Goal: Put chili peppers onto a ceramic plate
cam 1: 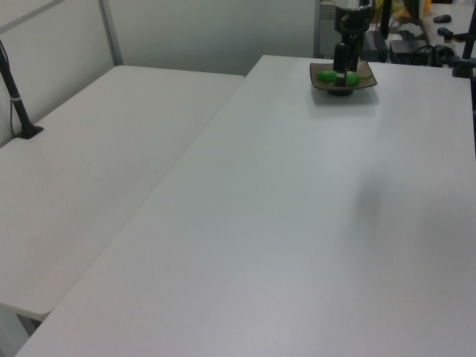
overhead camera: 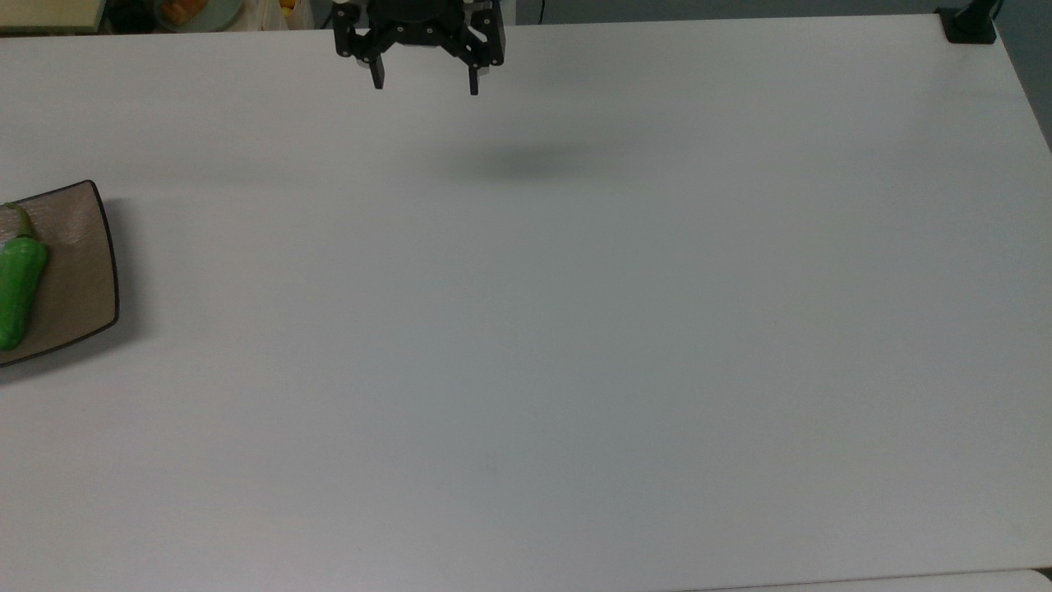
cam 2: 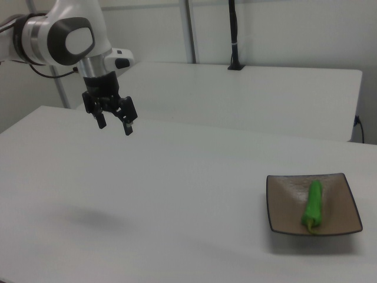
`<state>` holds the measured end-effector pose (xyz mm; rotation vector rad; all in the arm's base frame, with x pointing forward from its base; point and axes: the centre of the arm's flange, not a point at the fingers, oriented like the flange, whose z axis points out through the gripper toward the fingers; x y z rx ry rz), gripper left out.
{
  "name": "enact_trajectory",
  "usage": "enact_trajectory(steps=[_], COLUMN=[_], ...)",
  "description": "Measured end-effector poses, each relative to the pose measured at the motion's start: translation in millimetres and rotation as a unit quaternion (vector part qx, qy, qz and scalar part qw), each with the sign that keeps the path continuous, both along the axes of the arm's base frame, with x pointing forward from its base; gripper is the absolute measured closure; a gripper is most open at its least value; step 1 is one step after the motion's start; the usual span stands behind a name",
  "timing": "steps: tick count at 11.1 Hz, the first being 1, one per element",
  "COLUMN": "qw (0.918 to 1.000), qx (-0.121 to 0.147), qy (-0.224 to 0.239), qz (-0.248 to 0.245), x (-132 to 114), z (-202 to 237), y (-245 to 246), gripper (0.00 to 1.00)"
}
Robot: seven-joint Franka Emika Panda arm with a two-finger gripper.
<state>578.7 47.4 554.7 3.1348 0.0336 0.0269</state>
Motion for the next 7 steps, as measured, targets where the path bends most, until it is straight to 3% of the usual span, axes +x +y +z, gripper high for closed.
enact_trajectory(steps=[7], qw=[1.0000], qx=[0.003], qy=[0.001], qz=[0.002], x=[0.3], z=[-1.2], y=[-6.6], gripper=[0.00])
